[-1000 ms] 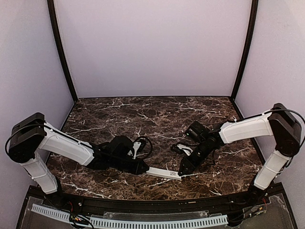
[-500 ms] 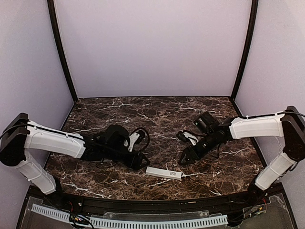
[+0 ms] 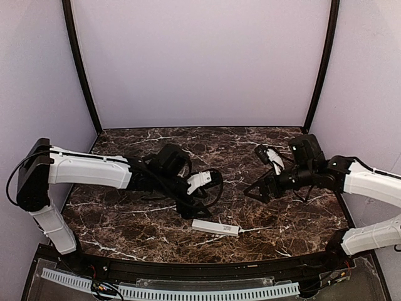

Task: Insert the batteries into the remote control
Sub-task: Pick up the remote control from the center of the board.

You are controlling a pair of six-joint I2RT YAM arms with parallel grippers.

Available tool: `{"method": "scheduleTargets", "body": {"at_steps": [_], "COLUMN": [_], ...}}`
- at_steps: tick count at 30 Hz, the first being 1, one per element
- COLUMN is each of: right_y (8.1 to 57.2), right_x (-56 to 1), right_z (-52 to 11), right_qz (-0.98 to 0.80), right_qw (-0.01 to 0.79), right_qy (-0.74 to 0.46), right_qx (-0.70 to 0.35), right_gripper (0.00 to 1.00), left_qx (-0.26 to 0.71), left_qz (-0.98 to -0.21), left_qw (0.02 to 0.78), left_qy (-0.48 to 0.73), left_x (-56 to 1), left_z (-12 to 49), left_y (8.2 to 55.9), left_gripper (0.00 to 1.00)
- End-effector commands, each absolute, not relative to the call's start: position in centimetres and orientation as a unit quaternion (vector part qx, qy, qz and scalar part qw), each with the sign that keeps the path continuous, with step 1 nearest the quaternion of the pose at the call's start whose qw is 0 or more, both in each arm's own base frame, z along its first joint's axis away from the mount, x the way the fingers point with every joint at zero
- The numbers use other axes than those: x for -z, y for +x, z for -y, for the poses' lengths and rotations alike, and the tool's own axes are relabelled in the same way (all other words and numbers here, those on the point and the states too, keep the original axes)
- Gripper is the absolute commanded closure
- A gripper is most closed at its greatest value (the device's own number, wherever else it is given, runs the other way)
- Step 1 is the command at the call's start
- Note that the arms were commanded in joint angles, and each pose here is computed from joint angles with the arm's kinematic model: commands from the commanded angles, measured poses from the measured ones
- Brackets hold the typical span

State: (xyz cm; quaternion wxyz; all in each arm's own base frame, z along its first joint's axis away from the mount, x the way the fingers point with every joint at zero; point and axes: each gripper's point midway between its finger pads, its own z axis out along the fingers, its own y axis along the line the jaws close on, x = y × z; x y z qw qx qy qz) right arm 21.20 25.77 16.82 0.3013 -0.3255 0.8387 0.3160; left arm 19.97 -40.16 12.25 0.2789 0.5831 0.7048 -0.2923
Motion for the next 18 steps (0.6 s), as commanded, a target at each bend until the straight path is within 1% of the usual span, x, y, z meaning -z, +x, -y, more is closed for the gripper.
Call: {"method": "scheduleTargets", "body": {"at_steps": [1, 2, 6, 10, 13, 18], "right_y": [21.4, 21.2, 20.6, 20.2, 20.0, 19.9], "right_x": [-19.0, -19.3, -19.8, -19.5, -19.2, -19.2], "right_z": [-24.8, -24.7, -24.2, -24.3, -24.5, -24.7], "right_qz": [-0.822, -0.818, -0.808, -0.805, -0.805, -0.803], "right_qw": [0.357, 0.363, 0.378, 0.372, 0.365, 0.363], "right_qy": [-0.3, -0.299, -0.301, -0.309, -0.31, -0.311], "right_qx": [-0.326, -0.331, -0.338, -0.344, -0.35, -0.357], "right_gripper": [0.01, 0.01, 0.02, 0.02, 0.03, 0.04], "left_qx": [0.3, 0.302, 0.291, 0.263, 0.247, 0.228], "left_qz": [-0.638, -0.638, -0.632, -0.63, -0.626, -0.621], "left_qw": [0.211, 0.196, 0.178, 0.156, 0.141, 0.128], "left_qy": [0.677, 0.681, 0.696, 0.714, 0.726, 0.739], "left_x": [-10.0, -9.2, -7.9, -6.2, -5.0, -3.8], "left_z": [40.2, 40.2, 40.4, 40.2, 40.2, 40.2], "left_y": [17.5, 17.2, 17.1, 16.8, 16.5, 16.3], "left_gripper": [0.24, 0.25, 0.3, 0.33, 0.38, 0.42]}}
